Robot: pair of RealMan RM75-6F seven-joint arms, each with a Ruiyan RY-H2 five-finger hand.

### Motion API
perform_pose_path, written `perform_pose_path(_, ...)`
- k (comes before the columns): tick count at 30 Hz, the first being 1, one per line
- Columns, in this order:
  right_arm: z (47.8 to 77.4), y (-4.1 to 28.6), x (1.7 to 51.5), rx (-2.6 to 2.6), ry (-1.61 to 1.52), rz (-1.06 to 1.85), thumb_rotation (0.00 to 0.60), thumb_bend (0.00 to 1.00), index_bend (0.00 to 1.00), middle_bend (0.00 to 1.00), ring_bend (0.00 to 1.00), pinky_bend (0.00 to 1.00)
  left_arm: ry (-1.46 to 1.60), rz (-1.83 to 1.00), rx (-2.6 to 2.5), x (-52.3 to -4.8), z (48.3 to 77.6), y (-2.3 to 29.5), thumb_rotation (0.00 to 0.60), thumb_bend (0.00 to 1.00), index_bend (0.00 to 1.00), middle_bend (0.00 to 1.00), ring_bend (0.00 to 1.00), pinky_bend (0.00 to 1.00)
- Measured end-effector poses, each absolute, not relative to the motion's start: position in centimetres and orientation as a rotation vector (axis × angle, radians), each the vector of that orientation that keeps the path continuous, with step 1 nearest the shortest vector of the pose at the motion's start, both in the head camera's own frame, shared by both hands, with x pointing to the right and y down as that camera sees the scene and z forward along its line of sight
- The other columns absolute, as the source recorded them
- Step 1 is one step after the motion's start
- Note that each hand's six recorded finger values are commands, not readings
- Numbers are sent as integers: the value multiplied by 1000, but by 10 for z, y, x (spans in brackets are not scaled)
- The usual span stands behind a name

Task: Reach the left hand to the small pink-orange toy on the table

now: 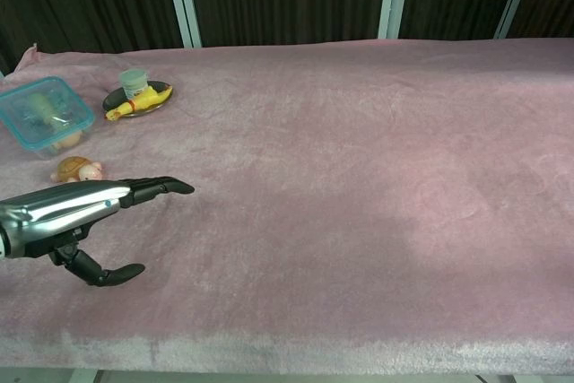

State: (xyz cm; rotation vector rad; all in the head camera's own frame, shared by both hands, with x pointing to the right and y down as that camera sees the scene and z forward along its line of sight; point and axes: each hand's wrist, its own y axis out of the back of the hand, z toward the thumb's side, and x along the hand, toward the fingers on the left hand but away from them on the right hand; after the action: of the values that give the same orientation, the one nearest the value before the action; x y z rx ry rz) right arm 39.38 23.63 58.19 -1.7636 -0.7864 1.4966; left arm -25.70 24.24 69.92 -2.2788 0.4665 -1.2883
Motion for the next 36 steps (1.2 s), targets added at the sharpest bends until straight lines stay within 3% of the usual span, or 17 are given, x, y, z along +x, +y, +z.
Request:
perform_pose_path(9, 577, 237, 400, -1756, -802, 1504, 600, 252, 0, 0, 0, 0, 443, -1253, -2263, -247, 701, 238, 600, 380, 0, 0, 0, 16)
perform_pose_path(14, 576, 237, 403, -1758, -811, 1508, 600, 253, 0, 0, 0, 0, 505, -1255, -2124, -267, 691, 210, 600, 481, 73, 0, 0, 7)
perform_pose_path(21, 578, 237, 403, -1759, -807, 1517, 600, 252, 0, 0, 0, 0, 540, -1392, -1847, -321, 689, 170, 600, 472, 174, 0, 0, 0)
perform_pose_path(28, 581, 238, 400, -1764, -794, 1518, 600, 252, 0, 0, 0, 0, 505, -1509, -1616, -364, 704, 147, 600, 459, 201, 0, 0, 0)
perform_pose_path(36, 581, 237, 399, -1769, -794, 1517, 600, 252, 0, 0, 0, 0, 445, -1560, -1532, -369, 730, 142, 600, 441, 221, 0, 0, 0)
